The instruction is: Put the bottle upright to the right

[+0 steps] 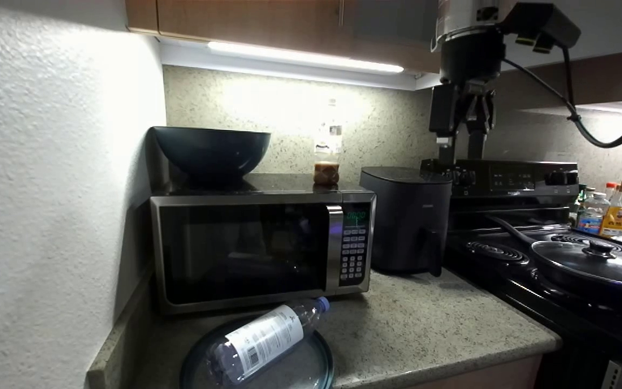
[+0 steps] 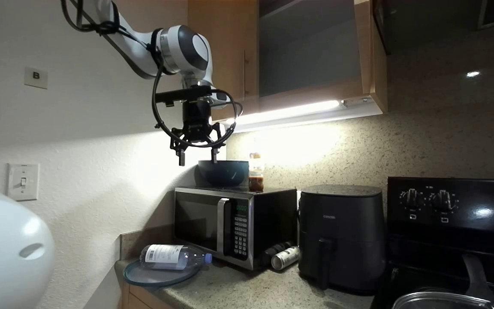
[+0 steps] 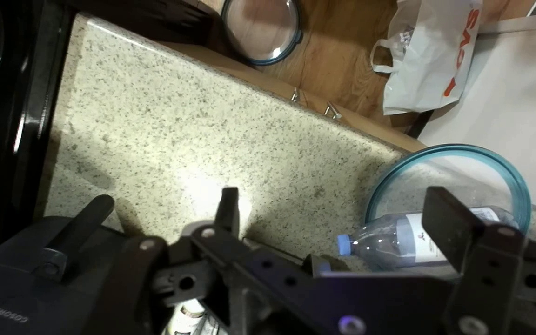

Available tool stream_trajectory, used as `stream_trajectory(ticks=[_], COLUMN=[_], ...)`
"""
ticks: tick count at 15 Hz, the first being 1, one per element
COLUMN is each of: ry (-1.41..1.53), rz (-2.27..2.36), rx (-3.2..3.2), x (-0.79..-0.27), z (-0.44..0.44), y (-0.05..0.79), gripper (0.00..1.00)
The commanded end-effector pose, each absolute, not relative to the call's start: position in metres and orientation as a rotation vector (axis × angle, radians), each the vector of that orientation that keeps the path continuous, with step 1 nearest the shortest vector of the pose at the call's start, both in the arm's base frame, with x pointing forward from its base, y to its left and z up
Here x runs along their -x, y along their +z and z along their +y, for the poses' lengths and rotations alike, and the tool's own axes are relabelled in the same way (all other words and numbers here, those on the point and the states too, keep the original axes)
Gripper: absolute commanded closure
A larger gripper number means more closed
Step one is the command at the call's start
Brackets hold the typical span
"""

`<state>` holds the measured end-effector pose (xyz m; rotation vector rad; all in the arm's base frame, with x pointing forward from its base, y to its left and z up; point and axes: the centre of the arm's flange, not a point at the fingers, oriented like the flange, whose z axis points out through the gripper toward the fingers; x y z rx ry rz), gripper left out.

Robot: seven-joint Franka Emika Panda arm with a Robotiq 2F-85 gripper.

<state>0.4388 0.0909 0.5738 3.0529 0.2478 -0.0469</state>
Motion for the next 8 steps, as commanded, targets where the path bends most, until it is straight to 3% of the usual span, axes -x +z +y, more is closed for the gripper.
stream_trajectory(ticks=[1, 8], ry=[-0.064, -0.096], rz=[0.378, 0.315], rx=[-3.182, -3.419], x=[-0.466, -0.516], z=[0.129, 0.188], y=[0.535, 0.480], gripper=[0.00, 0.00])
